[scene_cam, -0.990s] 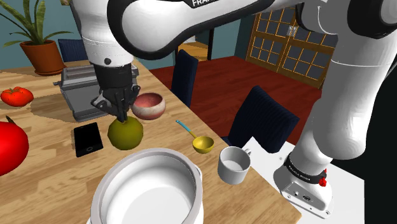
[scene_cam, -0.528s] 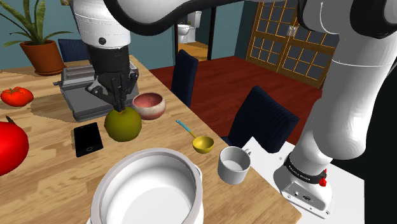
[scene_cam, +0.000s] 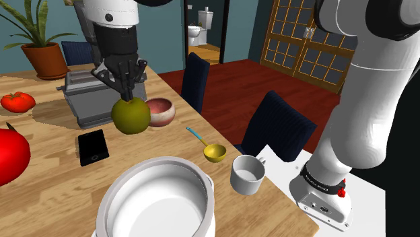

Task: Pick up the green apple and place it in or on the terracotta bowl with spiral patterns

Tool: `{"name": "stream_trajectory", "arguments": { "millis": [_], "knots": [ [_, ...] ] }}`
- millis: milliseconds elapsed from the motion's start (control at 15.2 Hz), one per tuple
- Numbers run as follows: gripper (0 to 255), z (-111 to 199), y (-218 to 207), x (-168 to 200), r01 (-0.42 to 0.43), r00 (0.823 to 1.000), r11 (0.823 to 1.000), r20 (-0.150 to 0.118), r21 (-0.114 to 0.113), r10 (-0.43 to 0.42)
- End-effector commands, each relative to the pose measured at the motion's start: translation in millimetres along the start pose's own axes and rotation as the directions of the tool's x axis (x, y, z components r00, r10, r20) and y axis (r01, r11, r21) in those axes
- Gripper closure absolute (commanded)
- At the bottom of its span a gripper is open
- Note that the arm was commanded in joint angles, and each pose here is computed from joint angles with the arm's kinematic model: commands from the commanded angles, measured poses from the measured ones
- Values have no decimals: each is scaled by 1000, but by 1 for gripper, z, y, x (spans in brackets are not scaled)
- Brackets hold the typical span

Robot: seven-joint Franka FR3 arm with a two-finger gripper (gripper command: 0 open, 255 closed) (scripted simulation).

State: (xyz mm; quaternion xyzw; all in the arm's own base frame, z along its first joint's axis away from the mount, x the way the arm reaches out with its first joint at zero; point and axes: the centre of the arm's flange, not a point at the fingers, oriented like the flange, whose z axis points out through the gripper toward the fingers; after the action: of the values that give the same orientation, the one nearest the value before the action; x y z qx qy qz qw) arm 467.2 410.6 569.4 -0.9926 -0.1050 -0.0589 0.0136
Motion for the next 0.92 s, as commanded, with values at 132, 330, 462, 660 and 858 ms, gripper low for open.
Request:
{"name": "stream_trajectory", "arguments": {
  "millis": [132, 330, 462, 660, 858],
  "knots": [
    [255, -9, 42, 29, 1, 1000, 1000, 0, 0, -1],
    [255, -16, 74, 51, 1, 1000, 1000, 0, 0, -1],
    [255, -21, 96, 65, 1, 1000, 1000, 0, 0, -1],
    [255, -27, 128, 87, 1, 1000, 1000, 0, 0, -1],
    [255, -34, 161, 108, 1, 1000, 1000, 0, 0, -1]
  ]
}}
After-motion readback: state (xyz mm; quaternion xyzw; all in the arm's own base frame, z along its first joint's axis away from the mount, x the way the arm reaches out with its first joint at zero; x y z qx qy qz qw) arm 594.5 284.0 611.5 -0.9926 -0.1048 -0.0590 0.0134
